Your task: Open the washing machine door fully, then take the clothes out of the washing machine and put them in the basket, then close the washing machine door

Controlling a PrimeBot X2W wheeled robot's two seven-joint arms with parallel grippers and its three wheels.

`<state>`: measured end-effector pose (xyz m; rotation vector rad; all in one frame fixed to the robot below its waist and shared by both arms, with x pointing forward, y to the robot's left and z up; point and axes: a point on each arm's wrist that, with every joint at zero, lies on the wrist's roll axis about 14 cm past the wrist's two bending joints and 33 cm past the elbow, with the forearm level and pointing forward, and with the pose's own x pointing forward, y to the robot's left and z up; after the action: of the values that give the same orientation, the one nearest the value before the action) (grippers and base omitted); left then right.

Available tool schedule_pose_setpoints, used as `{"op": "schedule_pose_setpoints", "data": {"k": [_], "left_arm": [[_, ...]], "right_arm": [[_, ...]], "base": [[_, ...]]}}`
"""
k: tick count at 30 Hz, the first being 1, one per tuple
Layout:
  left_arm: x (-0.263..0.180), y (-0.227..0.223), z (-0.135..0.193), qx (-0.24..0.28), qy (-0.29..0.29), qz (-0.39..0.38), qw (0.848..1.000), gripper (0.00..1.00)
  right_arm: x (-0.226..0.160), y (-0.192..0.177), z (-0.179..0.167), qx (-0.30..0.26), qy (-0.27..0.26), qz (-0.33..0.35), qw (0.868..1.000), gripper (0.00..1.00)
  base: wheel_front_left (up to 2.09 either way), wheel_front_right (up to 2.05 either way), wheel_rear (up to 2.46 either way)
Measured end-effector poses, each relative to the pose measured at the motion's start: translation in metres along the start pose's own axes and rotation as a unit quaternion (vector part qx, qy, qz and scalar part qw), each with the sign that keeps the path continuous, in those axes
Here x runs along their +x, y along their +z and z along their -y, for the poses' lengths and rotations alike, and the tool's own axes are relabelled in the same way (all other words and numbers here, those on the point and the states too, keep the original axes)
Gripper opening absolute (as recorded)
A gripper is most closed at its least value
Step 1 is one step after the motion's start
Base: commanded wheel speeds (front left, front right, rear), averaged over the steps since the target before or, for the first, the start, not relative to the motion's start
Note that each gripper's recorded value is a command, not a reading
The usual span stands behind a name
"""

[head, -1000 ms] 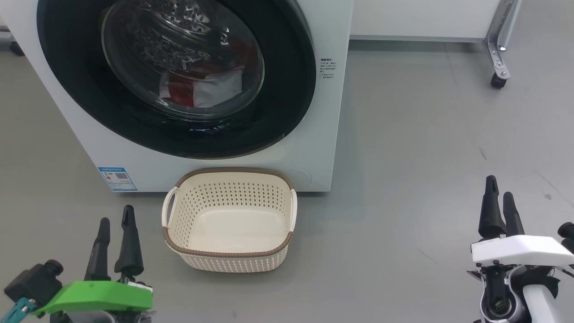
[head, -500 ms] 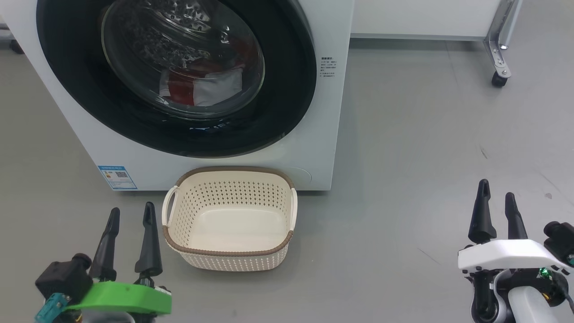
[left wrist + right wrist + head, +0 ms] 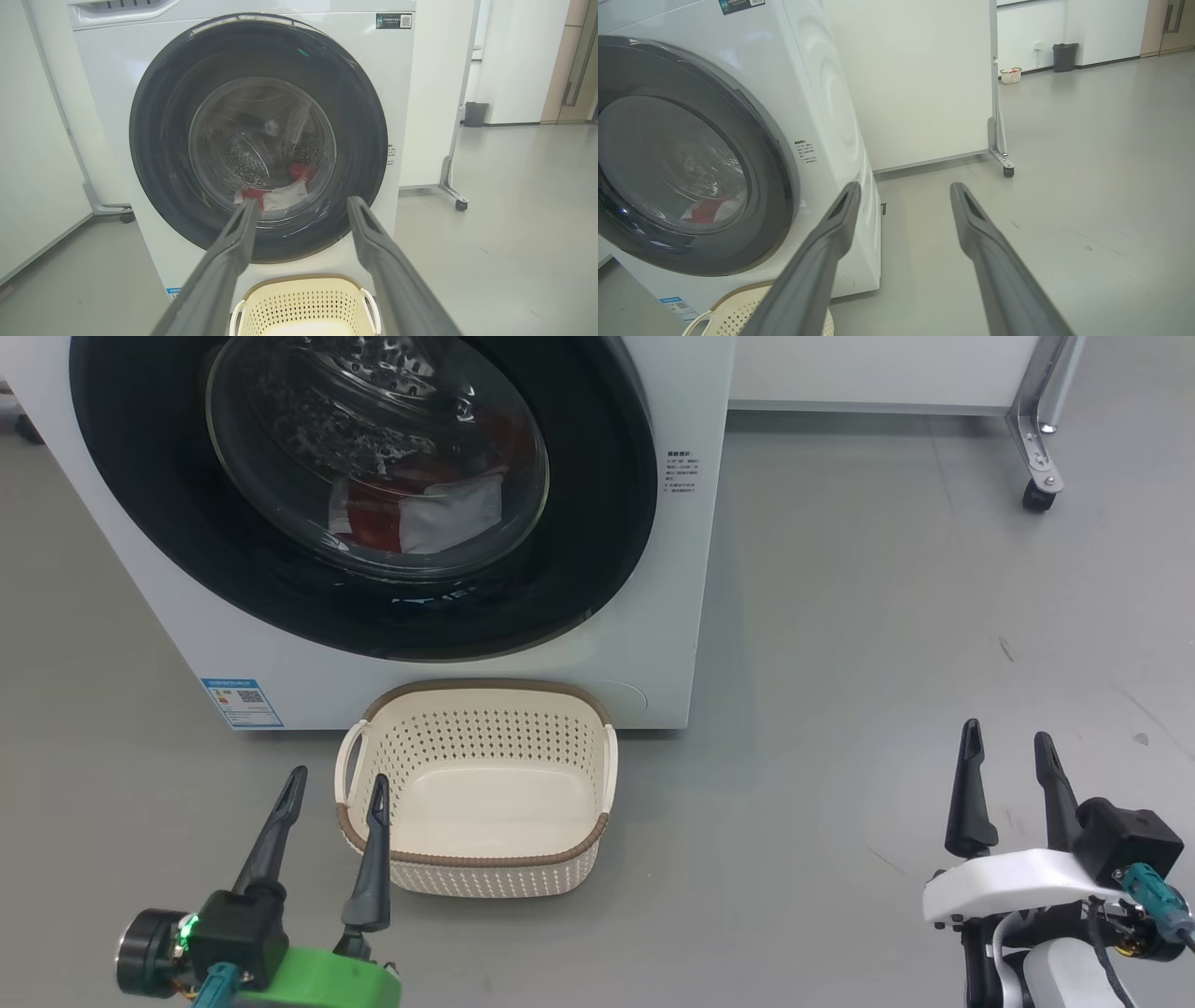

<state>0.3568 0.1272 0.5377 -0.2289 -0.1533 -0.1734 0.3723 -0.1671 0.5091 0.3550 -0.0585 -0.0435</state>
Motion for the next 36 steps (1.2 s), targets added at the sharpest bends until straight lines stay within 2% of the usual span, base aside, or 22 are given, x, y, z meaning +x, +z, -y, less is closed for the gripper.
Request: {"op": "schedule_pose_setpoints", "data": {"k": [5, 16, 28, 36], "left_arm": [[-0.001, -0.007, 0.007, 0.044, -0.018, -0.009, 0.999, 1.00], [-0.012, -0.033, 0.006, 0.077, -0.022, -0.053, 0.995, 1.00], [-0.025, -0.057, -0.018, 0.083, 0.030, -0.094, 0.992, 1.00], [-0.028, -0.063, -0.020, 0.083, 0.036, -0.104, 0.990, 1.00]], "right_arm": [[-0.002, -0.009, -0.003, -0.044, 0.012, -0.012, 0.999, 1.00], [-0.005, -0.025, -0.002, -0.054, 0.015, -0.044, 0.997, 1.00], [-0.007, -0.037, -0.004, -0.057, 0.019, -0.067, 0.996, 1.00], [-0.008, -0.039, -0.004, -0.058, 0.020, -0.070, 0.996, 1.00]], "base": [[0.00, 0.00, 0.00], [0.00, 0.00, 0.00], [0.00, 0.00, 0.00], [0.00, 0.00, 0.00]]}}
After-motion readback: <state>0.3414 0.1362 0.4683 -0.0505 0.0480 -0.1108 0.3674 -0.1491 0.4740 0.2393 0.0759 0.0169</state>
